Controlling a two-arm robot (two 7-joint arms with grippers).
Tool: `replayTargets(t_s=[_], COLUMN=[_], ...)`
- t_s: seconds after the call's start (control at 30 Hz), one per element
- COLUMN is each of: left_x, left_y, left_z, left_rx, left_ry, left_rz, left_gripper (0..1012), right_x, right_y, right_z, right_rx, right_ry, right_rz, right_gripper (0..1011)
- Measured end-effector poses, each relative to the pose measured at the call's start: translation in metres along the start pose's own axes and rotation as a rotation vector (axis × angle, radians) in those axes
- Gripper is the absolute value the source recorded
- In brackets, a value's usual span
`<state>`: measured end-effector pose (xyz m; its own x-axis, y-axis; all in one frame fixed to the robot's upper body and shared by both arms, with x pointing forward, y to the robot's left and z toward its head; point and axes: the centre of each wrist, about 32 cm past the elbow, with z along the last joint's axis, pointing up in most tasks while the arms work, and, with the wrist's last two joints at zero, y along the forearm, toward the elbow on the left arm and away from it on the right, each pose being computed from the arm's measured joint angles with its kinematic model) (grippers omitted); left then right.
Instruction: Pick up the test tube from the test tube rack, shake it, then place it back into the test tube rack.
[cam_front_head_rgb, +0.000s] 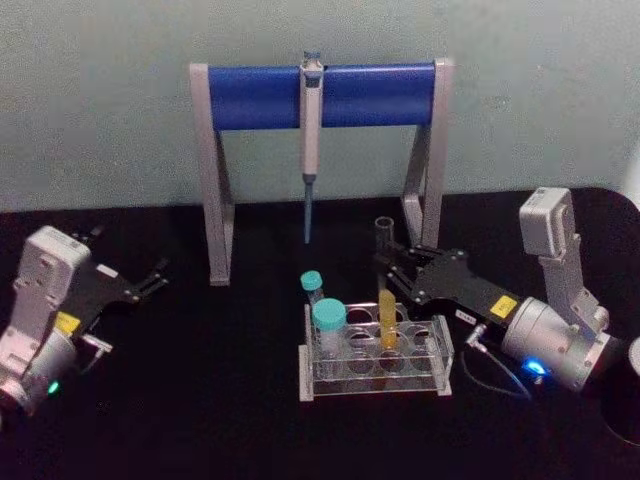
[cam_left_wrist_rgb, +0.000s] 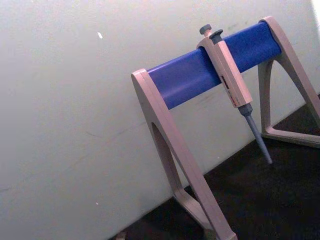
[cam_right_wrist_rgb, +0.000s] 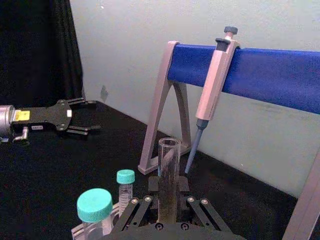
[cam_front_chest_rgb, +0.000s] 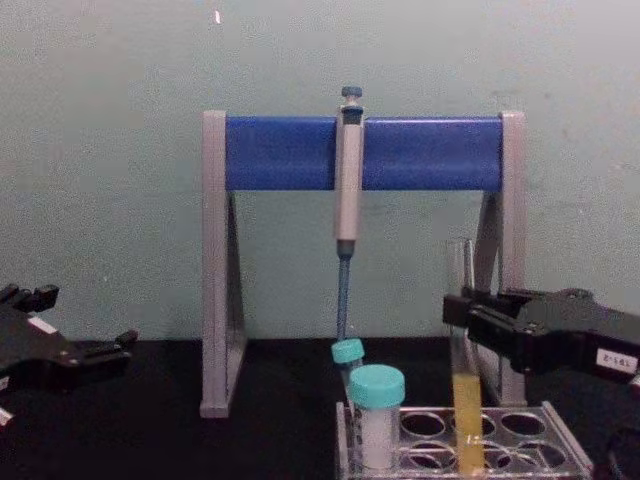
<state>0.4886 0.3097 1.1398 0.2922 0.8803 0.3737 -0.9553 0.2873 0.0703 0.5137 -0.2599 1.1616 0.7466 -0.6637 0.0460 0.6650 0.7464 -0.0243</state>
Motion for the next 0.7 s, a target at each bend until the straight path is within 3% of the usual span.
replayTargets(t_s=[0.7], left_x=[0.0000], left_y=[0.0000], left_z=[0.0000], left_rx=[0.000], left_ry=[0.000], left_rz=[0.000], left_gripper=[1001], right_x=[-0.0001], right_y=[0.0024], right_z=[-0.0030], right_rx=[-0.030], right_ry=[0.005], right_rz=[0.005], right_gripper=[227])
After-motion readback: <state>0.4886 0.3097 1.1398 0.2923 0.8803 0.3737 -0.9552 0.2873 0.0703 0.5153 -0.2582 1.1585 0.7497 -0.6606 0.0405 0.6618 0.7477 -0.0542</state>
